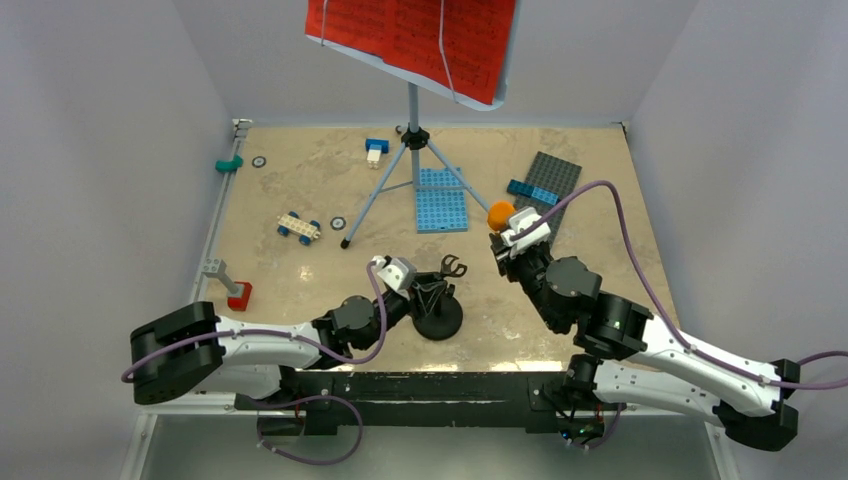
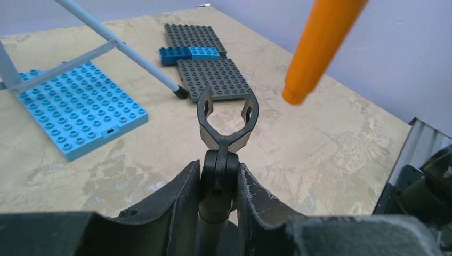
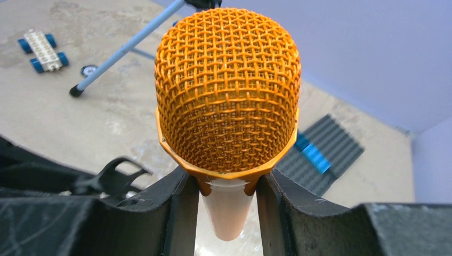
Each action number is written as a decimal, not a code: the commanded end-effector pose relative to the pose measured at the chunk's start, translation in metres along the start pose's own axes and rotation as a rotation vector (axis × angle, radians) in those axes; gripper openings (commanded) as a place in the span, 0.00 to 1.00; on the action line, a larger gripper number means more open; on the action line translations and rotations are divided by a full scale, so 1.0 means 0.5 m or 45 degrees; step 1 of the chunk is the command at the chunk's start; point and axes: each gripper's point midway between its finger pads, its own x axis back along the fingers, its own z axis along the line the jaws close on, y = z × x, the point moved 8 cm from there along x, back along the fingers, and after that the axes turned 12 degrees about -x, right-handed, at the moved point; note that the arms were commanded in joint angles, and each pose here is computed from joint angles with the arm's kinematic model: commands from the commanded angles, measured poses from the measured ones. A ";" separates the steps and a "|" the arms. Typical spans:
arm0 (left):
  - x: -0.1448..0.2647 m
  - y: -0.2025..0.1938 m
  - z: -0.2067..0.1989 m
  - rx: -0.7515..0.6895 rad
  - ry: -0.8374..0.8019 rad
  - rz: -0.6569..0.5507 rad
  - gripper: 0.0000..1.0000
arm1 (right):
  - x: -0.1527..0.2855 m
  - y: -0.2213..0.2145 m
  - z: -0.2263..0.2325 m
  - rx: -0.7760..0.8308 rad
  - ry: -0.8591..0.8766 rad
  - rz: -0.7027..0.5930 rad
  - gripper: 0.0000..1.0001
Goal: Pack up the instrument practice props
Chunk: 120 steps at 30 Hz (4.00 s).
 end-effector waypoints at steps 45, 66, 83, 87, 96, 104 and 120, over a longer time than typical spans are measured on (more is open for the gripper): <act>0.240 0.313 -0.012 0.319 -0.630 -0.266 1.00 | 0.144 0.192 0.138 -0.580 1.164 0.118 0.00; 0.195 0.304 -0.073 0.303 -0.884 -0.212 0.73 | 0.098 0.221 0.243 -0.734 1.412 0.210 0.00; 0.201 0.211 0.104 0.384 0.273 0.137 0.00 | 0.074 0.155 0.180 -0.663 0.990 0.258 0.96; 0.201 0.181 0.170 0.439 0.665 0.418 0.00 | 0.070 0.122 0.182 -0.653 0.984 0.291 0.99; 0.155 0.075 0.305 0.638 1.047 0.690 0.00 | 0.063 0.079 0.195 -0.640 0.999 0.369 0.99; 0.137 -0.028 0.421 0.857 1.282 0.827 0.00 | 0.069 0.050 0.185 -0.646 0.973 0.387 0.99; 0.142 -0.133 0.521 1.164 1.526 0.946 0.05 | 0.091 0.035 0.155 -0.629 0.936 0.362 0.99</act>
